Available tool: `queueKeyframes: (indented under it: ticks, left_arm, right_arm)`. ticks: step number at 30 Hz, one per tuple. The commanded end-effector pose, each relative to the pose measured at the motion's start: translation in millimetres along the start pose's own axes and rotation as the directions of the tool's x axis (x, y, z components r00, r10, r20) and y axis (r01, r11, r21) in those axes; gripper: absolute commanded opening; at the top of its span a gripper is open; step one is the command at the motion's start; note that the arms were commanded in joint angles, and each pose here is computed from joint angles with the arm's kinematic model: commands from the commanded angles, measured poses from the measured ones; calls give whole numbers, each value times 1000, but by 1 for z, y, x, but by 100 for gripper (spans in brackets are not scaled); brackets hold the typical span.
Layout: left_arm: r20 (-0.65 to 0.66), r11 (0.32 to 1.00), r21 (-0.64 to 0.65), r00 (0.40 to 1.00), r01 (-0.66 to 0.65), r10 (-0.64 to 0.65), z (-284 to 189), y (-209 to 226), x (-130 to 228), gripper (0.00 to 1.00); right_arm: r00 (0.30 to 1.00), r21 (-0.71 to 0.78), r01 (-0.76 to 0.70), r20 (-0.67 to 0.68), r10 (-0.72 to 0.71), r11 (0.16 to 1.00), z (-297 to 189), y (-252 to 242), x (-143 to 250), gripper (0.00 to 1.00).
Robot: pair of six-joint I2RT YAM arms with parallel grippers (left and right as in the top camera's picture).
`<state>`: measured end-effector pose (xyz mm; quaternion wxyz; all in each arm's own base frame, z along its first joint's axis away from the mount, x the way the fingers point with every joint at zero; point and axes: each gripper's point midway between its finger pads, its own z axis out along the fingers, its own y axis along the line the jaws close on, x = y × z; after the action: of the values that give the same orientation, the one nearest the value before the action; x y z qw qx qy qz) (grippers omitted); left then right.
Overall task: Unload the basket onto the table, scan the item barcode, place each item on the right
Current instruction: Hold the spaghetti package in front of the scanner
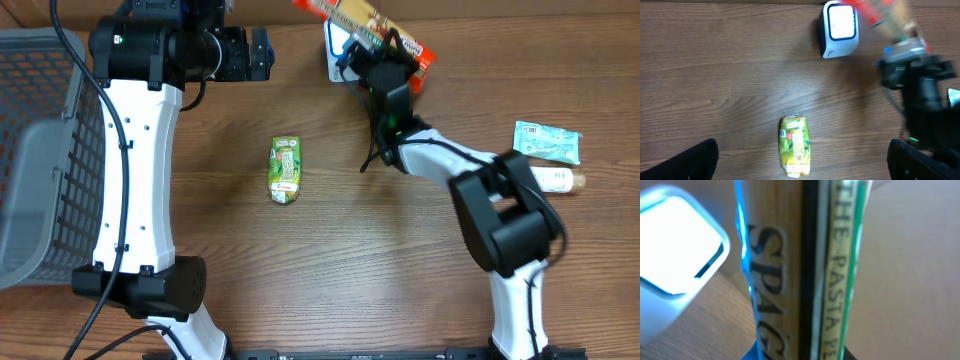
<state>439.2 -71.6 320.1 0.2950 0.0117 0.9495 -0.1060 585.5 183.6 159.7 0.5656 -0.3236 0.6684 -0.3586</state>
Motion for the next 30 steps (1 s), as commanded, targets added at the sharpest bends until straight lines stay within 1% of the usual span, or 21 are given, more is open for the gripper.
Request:
queueKeyframes:
  ticks: [1, 6, 13, 22, 26, 30]
  left_arm:
    - [2, 1000, -2, 1000, -17, 17, 1, 0, -1, 100]
    - [2, 1000, -2, 1000, -17, 17, 1, 0, -1, 100]
    - [2, 1000, -2, 1000, -17, 17, 1, 0, -1, 100]
    - [2, 1000, -2, 1000, -17, 17, 1, 0, -1, 100]
    - [2, 1000, -2, 1000, -17, 17, 1, 0, -1, 99]
    - [2, 1000, -2, 1000, -17, 17, 1, 0, -1, 100]
  right_arm:
    - [991, 124, 133, -8, -133, 983, 11, -26, -4, 4]
    - [989, 126, 142, -46, -137, 982, 26, -18, 9, 4]
    - [992, 167, 116, -64, -107, 979, 38, -41, 14, 4]
    - [992, 166, 117, -76, -105, 979, 43, -41, 23, 4]
    - [997, 175, 49, -72, -37, 983, 45, -44, 28, 4]
    - [998, 177, 27, -66, -16, 984, 45, -45, 28, 4]
